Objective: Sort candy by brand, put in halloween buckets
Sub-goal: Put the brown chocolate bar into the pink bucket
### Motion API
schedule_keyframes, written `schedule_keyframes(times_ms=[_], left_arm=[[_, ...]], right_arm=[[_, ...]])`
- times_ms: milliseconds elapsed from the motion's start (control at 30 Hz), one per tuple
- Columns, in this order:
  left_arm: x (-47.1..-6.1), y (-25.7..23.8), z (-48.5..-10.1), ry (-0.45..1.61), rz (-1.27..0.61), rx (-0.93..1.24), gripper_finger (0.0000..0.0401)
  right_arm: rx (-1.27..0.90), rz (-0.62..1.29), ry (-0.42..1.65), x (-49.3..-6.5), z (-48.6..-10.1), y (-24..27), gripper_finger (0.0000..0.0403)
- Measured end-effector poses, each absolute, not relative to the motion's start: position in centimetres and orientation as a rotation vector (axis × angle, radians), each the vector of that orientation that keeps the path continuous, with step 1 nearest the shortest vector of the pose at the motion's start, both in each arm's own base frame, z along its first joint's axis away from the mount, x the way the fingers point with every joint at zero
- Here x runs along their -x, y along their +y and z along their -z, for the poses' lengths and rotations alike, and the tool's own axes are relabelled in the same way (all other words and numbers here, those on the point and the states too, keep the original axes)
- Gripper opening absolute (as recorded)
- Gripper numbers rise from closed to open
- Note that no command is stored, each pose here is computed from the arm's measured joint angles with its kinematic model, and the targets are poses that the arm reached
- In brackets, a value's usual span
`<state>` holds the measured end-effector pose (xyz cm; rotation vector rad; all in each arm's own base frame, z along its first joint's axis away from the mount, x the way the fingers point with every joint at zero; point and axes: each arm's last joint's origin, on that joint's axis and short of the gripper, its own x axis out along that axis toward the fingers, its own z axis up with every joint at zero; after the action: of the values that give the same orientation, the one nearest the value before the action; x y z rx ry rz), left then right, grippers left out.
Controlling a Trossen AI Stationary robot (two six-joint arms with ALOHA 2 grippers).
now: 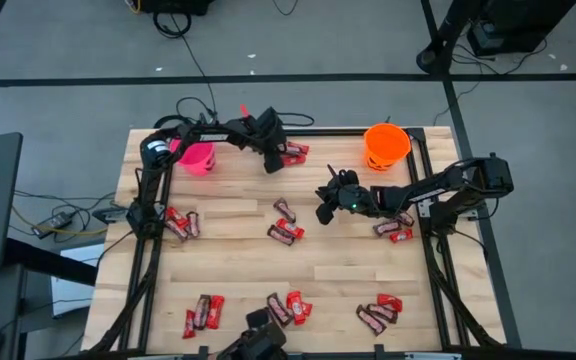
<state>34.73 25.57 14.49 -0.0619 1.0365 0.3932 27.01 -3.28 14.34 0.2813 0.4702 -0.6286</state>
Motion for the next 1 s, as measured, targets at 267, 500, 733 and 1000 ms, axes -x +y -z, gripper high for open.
schedule_keyframes(times_ms=[267, 500, 733, 1000], left_arm=[[-35.2, 25.6, -14.8, 0.965, -0.343, 0.069, 0.0008], [-34.7, 25.4, -15.4, 1.009, -0.371, 0.067, 0.0004], [-33.0, 24.4, -18.9, 1.072, -0.463, 0.087, 0.0003], [-29.7, 22.4, -24.3, 1.161, -0.586, 0.032, 0.0003]], right_arm=[[-0.274, 0.598, 0.483, -27.1, -14.3, -2.6, 0.0077], [-0.311, 0.617, 0.445, -27.1, -14.5, -2.6, 0.0075], [-0.358, 0.622, 0.335, -27.6, -15.3, -2.9, 0.0064], [-0.283, 0.729, 0.235, -27.8, -16.0, -2.4, 0.0041]])
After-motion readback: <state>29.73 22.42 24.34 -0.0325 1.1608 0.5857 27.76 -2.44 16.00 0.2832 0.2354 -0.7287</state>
